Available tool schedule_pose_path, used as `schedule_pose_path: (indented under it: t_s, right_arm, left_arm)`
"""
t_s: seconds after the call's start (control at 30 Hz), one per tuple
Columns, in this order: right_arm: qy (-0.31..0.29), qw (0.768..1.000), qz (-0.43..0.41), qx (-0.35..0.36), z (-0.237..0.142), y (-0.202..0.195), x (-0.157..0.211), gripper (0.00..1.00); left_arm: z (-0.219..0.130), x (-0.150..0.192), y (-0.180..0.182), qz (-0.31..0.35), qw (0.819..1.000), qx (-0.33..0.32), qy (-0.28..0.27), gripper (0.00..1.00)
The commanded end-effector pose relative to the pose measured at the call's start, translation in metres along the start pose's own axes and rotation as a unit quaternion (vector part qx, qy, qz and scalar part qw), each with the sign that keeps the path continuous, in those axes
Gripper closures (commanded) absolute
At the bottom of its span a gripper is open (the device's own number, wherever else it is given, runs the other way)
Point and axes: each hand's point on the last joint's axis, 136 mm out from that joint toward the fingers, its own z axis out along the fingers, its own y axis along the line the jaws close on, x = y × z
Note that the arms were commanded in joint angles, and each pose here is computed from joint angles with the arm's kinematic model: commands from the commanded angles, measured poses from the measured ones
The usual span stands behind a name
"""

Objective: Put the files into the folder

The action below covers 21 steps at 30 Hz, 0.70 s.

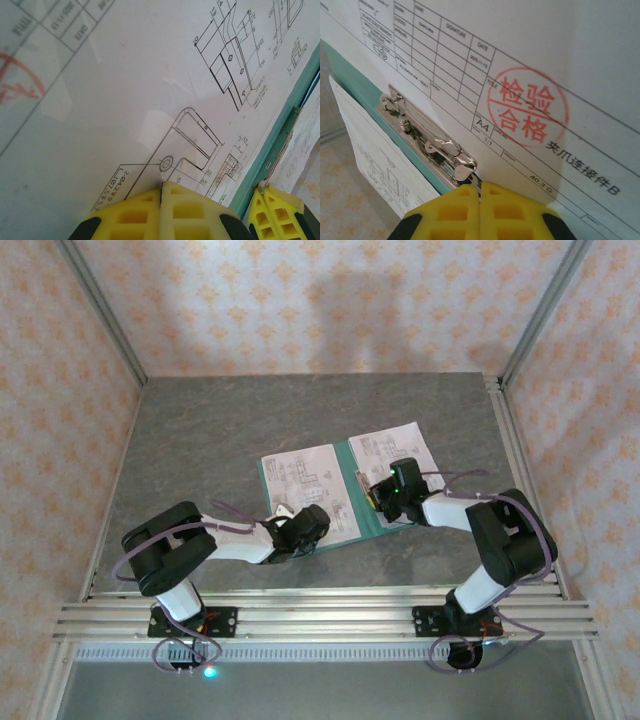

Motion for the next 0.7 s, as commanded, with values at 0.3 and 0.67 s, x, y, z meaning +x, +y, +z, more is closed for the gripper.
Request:
schedule_pose_path:
  t_s: [0.3, 0.67]
  right_arm:
    - [-0.035, 0.98, 0.023, 0.193, 0.002, -0.112, -0.011, 1.0]
    - [-0.045, 0.96, -0.006, 0.277, -0.009, -0.133, -0.01, 1.0]
  left_arm:
    - [-0.003, -0.027, 0.09, 0.046, 0.987, -0.15, -0.043, 1.0]
    - [0.0, -0.025, 0.089, 0.044, 0.987, -0.148, -0.04, 1.0]
